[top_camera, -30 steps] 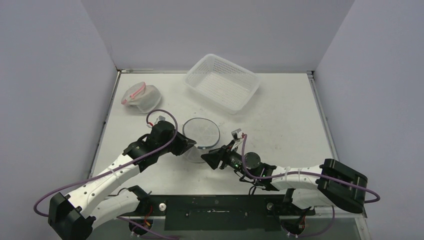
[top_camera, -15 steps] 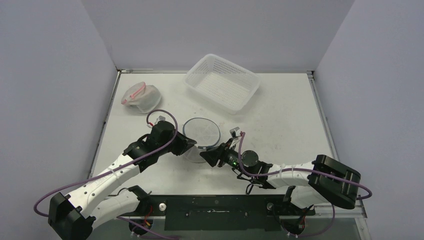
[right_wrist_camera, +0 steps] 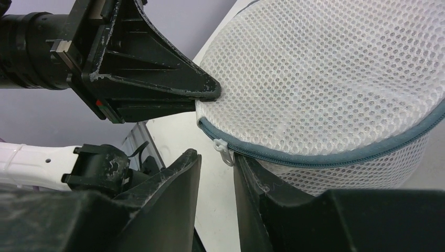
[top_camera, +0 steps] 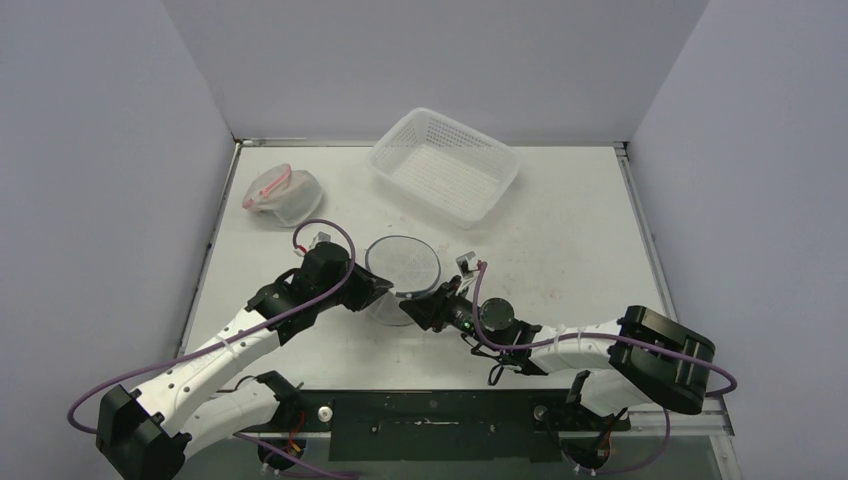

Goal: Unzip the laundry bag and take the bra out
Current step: Unzip the laundry bag at the center of the board.

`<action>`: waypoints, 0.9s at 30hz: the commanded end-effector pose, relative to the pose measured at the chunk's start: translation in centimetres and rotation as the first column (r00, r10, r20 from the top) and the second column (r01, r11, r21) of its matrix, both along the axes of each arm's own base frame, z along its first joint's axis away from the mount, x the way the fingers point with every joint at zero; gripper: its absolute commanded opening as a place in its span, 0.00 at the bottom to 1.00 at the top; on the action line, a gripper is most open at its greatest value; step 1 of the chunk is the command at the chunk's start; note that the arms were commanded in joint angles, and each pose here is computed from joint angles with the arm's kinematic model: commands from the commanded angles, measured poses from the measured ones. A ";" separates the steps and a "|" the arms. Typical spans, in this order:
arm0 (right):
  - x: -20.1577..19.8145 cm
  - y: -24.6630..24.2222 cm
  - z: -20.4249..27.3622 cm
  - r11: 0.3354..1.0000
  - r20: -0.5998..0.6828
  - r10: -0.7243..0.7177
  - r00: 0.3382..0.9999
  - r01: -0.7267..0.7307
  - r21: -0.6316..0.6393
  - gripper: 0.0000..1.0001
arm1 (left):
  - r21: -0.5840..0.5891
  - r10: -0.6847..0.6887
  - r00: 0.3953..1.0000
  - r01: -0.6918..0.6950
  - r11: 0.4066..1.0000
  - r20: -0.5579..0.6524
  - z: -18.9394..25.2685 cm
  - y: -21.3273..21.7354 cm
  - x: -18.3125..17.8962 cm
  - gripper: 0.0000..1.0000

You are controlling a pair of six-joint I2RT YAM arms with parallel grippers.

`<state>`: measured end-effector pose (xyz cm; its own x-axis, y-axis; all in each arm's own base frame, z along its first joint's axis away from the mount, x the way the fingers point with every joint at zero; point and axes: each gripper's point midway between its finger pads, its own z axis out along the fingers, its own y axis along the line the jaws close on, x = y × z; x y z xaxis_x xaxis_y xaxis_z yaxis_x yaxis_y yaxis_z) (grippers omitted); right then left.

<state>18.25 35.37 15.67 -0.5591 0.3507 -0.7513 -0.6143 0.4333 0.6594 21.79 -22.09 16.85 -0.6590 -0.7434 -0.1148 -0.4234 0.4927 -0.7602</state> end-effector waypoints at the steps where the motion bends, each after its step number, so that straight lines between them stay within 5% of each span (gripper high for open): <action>1: 0.5 0.1 2.9 0.997 0.049 -0.009 0.999 0.005 0.082 0.28 | -0.039 0.000 0.999 0.002 0.999 0.055 1.5 -0.5 0.5 0.00; 14: 1.3 -1.3 2.2 0.996 0.038 -0.069 0.997 0.067 0.056 0.06 | -0.036 -0.002 0.999 0.004 0.999 0.051 1.0 -0.4 0.4 0.00; 27: 2.0 -5.0 -0.8 0.969 0.031 -0.201 0.979 0.203 -0.139 0.05 | -0.033 -0.050 0.994 0.053 0.998 0.093 1.6 -1.1 0.6 0.00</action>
<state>19.25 32.74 15.61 -0.5239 0.3529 -0.7752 -0.5691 0.5322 0.6269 21.89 -22.30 16.86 -0.6640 -0.7383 -0.1183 -0.4054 0.4884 -0.7727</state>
